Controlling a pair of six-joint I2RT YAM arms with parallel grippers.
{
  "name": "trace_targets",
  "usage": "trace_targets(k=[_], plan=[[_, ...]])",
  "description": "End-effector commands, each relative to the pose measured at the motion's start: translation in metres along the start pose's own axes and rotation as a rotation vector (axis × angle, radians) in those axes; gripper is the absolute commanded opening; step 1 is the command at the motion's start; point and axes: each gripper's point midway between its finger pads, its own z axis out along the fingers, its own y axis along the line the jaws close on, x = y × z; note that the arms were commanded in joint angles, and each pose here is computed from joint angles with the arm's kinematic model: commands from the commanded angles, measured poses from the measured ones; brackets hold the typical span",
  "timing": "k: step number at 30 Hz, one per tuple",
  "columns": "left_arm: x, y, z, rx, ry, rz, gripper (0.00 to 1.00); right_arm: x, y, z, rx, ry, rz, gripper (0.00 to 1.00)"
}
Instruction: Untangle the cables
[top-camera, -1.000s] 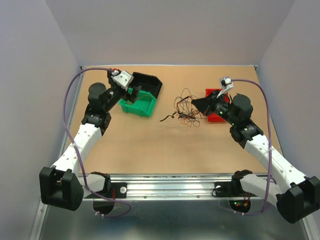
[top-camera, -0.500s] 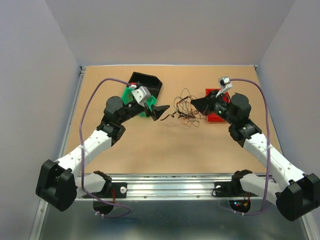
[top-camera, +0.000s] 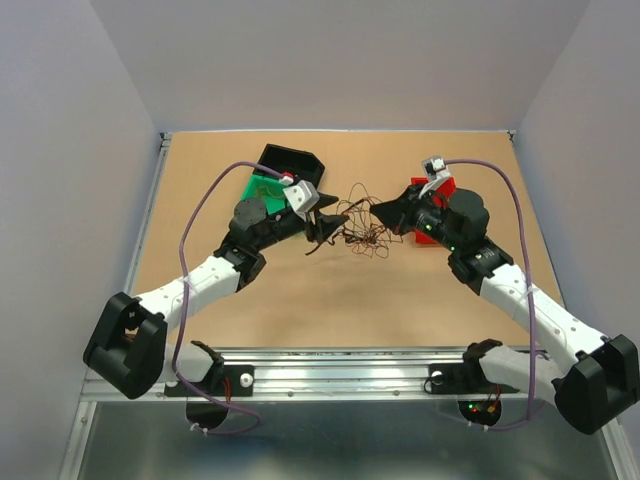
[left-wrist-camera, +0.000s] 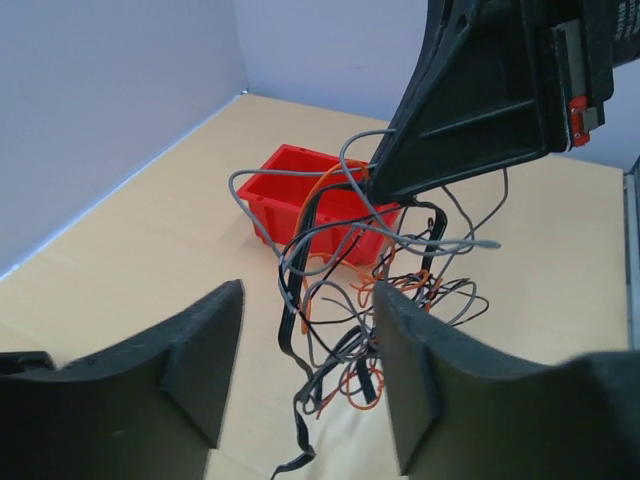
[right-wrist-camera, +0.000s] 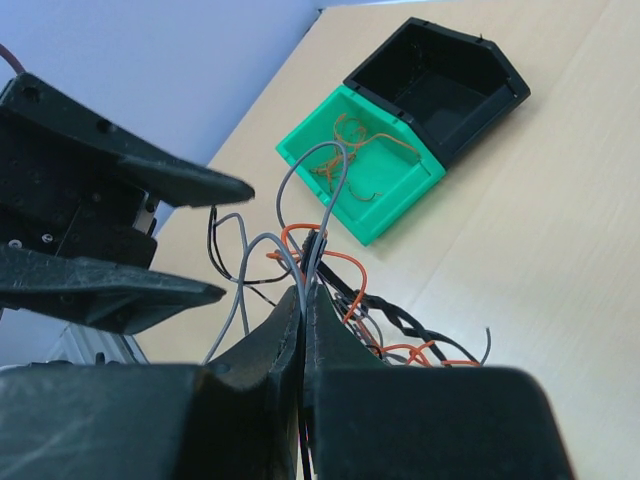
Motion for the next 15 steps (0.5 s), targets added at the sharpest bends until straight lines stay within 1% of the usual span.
trace_targets(k=[1, 3, 4, 5, 6, 8, 9, 10, 11, 12, 13, 14, 15], plan=[[-0.025, 0.000, 0.010, 0.030, -0.072, 0.079, 0.45, -0.028, 0.020, 0.006, -0.047, -0.085, -0.043, 0.01], [-0.022, 0.000, 0.013, 0.038, -0.061, 0.093, 0.31, -0.026, 0.021, 0.008, -0.049, -0.081, -0.043, 0.01], [-0.021, 0.003, 0.014, 0.021, -0.058, 0.092, 0.09, -0.026, 0.021, 0.007, -0.048, -0.083, -0.042, 0.01], [-0.020, 0.007, 0.013, -0.002, -0.053, 0.093, 0.00, -0.028, 0.018, 0.006, -0.032, -0.094, -0.039, 0.01], [-0.020, 0.012, 0.012, -0.030, -0.051, 0.096, 0.00, -0.029, 0.014, 0.006, -0.009, -0.103, -0.029, 0.05], [-0.027, 0.025, 0.006, -0.118, -0.060, 0.118, 0.00, -0.030, 0.001, 0.004, 0.063, -0.132, 0.004, 0.18], [-0.025, 0.029, 0.001, -0.146, -0.055, 0.127, 0.00, -0.030, -0.013, 0.003, 0.138, -0.153, 0.023, 0.28], [-0.031, 0.033, -0.004, -0.182, -0.068, 0.141, 0.00, -0.032, -0.018, 0.002, 0.165, -0.162, 0.029, 0.33], [-0.033, 0.034, -0.007, -0.193, -0.072, 0.151, 0.00, -0.031, -0.022, 0.002, 0.186, -0.160, 0.033, 0.34], [-0.033, 0.034, -0.009, -0.196, -0.071, 0.154, 0.00, -0.031, -0.025, 0.003, 0.207, -0.160, 0.033, 0.29], [-0.034, 0.033, -0.013, -0.203, -0.075, 0.168, 0.00, -0.030, -0.029, 0.004, 0.230, -0.145, 0.038, 0.21], [-0.034, 0.035, -0.016, -0.214, -0.073, 0.172, 0.00, -0.030, -0.033, 0.004, 0.253, -0.141, 0.043, 0.10], [-0.033, 0.037, -0.018, -0.228, -0.069, 0.175, 0.00, -0.028, -0.043, 0.002, 0.308, -0.141, 0.050, 0.01]])
